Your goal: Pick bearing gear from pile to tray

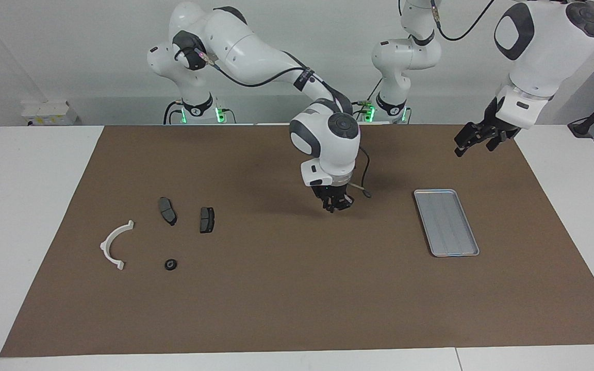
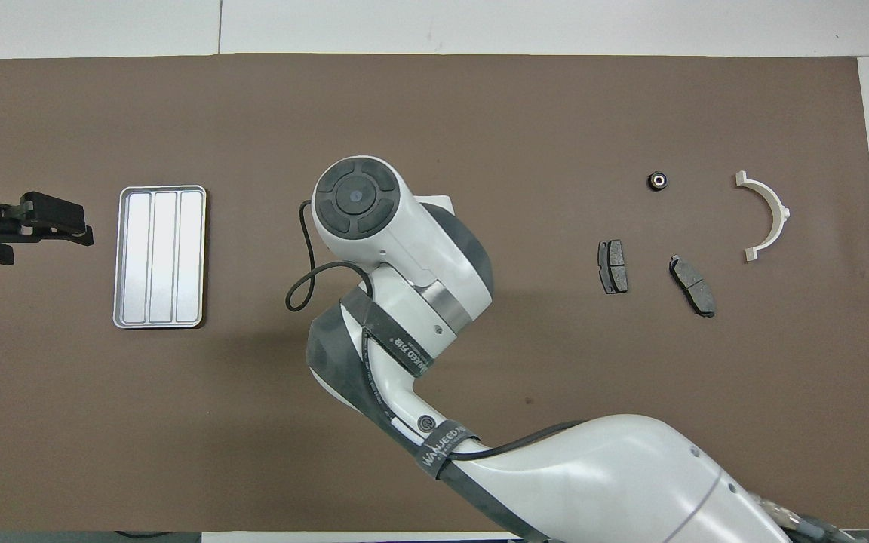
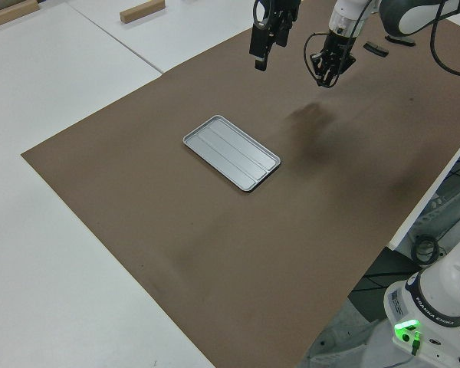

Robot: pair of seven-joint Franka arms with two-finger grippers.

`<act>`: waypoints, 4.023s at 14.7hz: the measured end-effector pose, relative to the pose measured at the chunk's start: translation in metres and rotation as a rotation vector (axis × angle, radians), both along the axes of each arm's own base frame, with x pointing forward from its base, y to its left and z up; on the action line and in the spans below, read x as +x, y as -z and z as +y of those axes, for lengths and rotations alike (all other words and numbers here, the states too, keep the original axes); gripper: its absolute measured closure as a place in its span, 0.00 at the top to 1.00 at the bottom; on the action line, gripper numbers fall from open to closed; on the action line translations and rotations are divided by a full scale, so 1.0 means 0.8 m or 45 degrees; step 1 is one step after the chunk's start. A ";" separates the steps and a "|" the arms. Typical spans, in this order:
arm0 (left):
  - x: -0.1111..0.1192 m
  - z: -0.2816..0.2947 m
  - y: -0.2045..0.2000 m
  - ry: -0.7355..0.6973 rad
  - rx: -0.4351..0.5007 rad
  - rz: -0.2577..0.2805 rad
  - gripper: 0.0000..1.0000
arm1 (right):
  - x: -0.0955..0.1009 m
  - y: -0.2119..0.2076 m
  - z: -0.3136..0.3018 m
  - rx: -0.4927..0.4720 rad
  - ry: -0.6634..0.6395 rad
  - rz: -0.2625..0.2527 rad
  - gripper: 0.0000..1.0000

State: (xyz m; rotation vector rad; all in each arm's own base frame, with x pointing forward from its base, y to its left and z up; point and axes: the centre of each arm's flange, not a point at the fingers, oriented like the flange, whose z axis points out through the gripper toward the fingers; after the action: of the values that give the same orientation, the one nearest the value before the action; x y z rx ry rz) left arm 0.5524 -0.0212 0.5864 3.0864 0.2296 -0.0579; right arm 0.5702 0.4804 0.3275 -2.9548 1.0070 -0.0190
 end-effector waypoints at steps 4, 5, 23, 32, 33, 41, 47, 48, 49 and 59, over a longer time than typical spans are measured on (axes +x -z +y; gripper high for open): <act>0.000 0.000 0.000 0.000 0.000 0.000 1.00 | 0.000 0.046 0.004 -0.027 -0.019 0.004 0.24; 0.000 0.000 0.000 0.000 0.000 0.000 1.00 | -0.003 0.048 0.008 -0.046 -0.037 -0.009 0.24; 0.000 -0.001 0.000 0.003 0.000 0.000 1.00 | 0.069 -0.123 -0.105 -0.075 -0.040 -0.001 1.00; 0.005 -0.079 0.023 -0.069 0.006 0.017 1.00 | 0.153 -0.229 -0.462 -0.059 -0.771 0.069 1.00; 0.010 -0.118 0.041 -0.092 0.008 0.014 1.00 | 0.156 -0.222 -0.489 -0.056 -0.800 0.080 1.00; 0.012 -0.360 0.246 -0.223 0.006 0.003 1.00 | 0.167 -0.097 -0.574 -0.074 -0.794 0.017 1.00; 0.006 -0.404 0.330 -0.313 0.008 0.006 1.00 | 0.163 -0.029 -0.581 -0.066 -0.793 0.007 1.00; 0.001 -0.408 0.335 -0.307 0.011 0.009 1.00 | 0.165 -0.018 -0.581 -0.064 -0.793 0.001 1.00; -0.006 -0.412 0.342 -0.298 0.016 0.015 1.00 | 0.167 -0.005 -0.581 -0.061 -0.793 -0.003 1.00; -0.025 -0.421 0.363 -0.306 0.024 0.013 0.80 | 0.171 0.045 -0.583 -0.056 -0.790 -0.053 1.00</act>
State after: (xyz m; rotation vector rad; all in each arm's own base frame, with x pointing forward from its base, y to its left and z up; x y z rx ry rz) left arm 0.5324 -0.3580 0.2961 3.0513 0.6016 -0.0631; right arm 0.7070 0.0137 0.2913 -3.1450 0.0558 -0.0917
